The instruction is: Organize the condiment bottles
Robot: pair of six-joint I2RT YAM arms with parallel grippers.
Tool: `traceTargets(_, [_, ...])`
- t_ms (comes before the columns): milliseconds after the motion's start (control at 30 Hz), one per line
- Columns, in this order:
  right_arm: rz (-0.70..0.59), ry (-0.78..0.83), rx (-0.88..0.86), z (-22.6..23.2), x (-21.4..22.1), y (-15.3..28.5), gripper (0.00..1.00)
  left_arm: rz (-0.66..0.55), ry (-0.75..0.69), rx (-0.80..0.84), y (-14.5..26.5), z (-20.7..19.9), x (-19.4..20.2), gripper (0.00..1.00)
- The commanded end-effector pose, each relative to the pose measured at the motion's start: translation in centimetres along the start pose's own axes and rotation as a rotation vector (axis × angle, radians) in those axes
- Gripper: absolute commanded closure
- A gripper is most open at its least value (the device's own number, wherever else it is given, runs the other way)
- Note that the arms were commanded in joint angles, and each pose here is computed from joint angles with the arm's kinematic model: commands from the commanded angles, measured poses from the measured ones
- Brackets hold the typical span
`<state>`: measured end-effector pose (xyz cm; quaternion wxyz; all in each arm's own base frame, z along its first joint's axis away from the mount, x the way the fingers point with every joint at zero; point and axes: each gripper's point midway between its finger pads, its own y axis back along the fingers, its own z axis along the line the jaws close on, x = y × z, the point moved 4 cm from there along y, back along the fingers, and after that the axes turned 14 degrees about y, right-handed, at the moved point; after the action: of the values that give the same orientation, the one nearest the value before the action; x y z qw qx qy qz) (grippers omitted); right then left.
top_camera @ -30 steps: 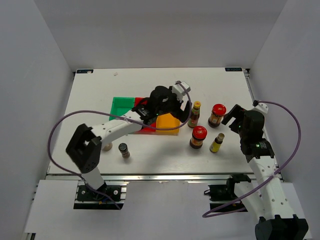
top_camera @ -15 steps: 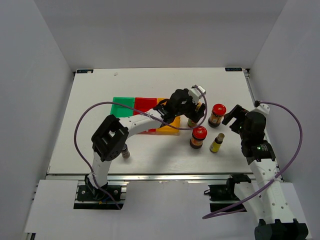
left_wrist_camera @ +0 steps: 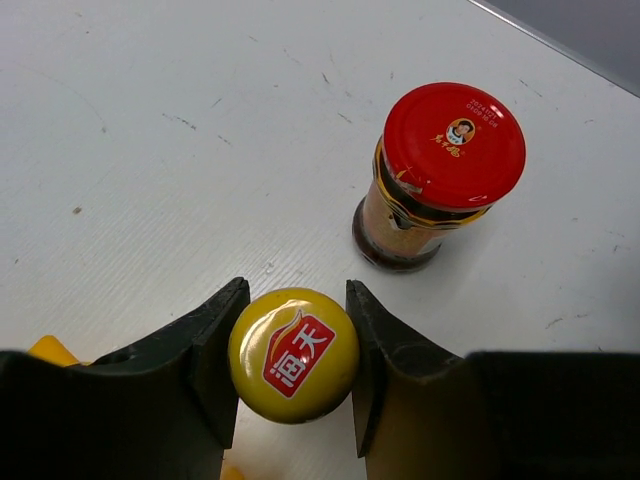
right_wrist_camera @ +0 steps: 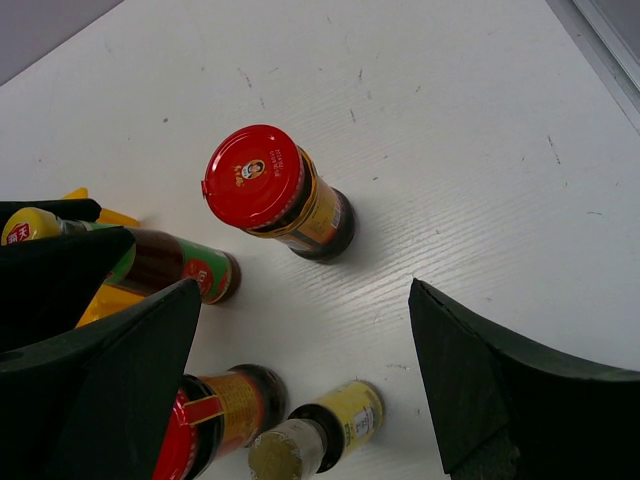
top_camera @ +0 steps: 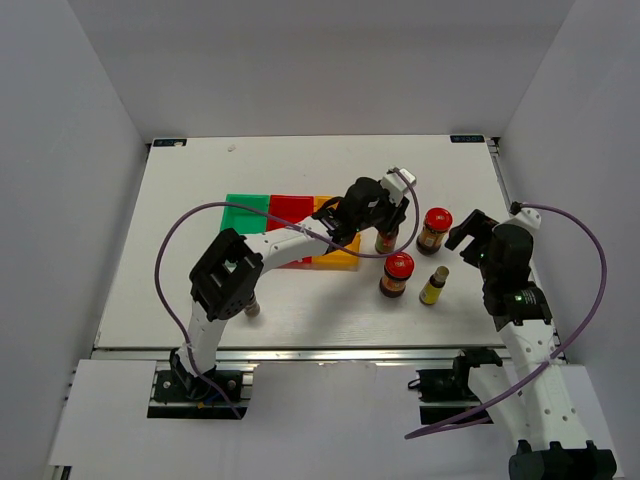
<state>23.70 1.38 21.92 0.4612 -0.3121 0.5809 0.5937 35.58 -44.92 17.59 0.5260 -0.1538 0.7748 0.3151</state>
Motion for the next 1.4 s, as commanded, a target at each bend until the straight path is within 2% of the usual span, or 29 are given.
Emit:
traceTargets(0, [-0.089, -0.015, 0.003, 0.1, -2.5, 0.8, 0.11, -0.183, -0.01, -0.003, 1.6, -1.3, -6.5, 0.7])
traceTargets(133, [-0.082, -0.012, -0.007, 0.2, -2.3, 0.8, 0.11, -0.299, -0.074, -0.068, 2.9, -1.4, -12.2, 0.81])
traceTargets(300, [-0.076, -0.011, -0.008, 0.2, -2.1, 0.6, 0.1, -0.422, -0.104, -0.217, 7.3, -0.2, -18.0, 0.8])
traceTargets(433, [-0.074, -0.008, -0.006, 0.1, -2.0, 0.6, 0.11, -0.483, -0.021, -0.23, 11.5, 2.1, -21.0, 0.83])
traceTargets(500, [-0.077, -0.008, -0.002, 0.1, -2.0, 0.5, 0.11, -0.496, 0.036, -0.24, 13.4, 4.9, -22.0, 0.85])
traceTargets(600, [-0.076, -0.008, 0.001, 0.0, -1.9, 0.4, 0.11, -0.532, 0.08, -0.326, 17.2, 8.1, -23.1, 0.85])
traceTargets(633, [-0.073, -0.007, 0.003, 0.0, -1.9, 0.4, 0.1, -0.576, 0.088, -0.394, 19.7, 9.2, -24.0, 0.85])
traceTargets(700, [-0.073, -0.006, 0.008, 0.0, -1.9, 0.3, 0.11, -0.579, 0.092, -0.476, 21.4, 11.1, -23.1, 0.86])
traceTargets(767, [-0.07, -0.006, 0.012, -0.1, -1.8, 0.2, 0.11, -0.623, 0.121, -0.577, 25.3, 13.1, -23.5, 0.86])
traceTargets(833, [-0.064, -0.004, 0.009, 0.0, -1.6, 0.0, 0.11, -0.629, 0.158, -0.687, 27.6, 16.2, -22.0, 0.86])
traceTargets(900, [-0.057, -0.002, 0.005, 0.0, -1.5, -0.1, 0.11, -0.667, 0.202, -0.719, 30.3, 17.4, -21.5, 0.86])
traceTargets(933, [-0.052, -0.002, 0.006, 0.0, -1.5, -0.2, 0.11, -0.65, 0.224, -0.774, 31.2, 19.4, -19.9, 0.86])
traceTargets(1000, [-0.045, 0.002, 0.008, 0.0, -1.5, -0.2, 0.11, -0.661, 0.257, -0.785, 32.5, 20.2, -19.1, 0.86])
traceTargets(1033, [-0.042, 0.003, 0.01, 0.0, -1.4, -0.3, 0.11, -0.621, 0.279, -0.831, 33.0, 21.5, -17.5, 0.86])
traceTargets(1200, [-0.04, 0.003, 0.015, -0.1, -1.2, -0.4, 0.11, -0.58, 0.345, -0.879, 33.4, 23.7, -14.9, 0.89])
traceTargets(1367, [-0.037, 0.005, 0.021, -0.1, -1.1, -0.5, 0.11, -0.542, 0.37, -0.852, 31.7, 24.9, -13.0, 0.91])
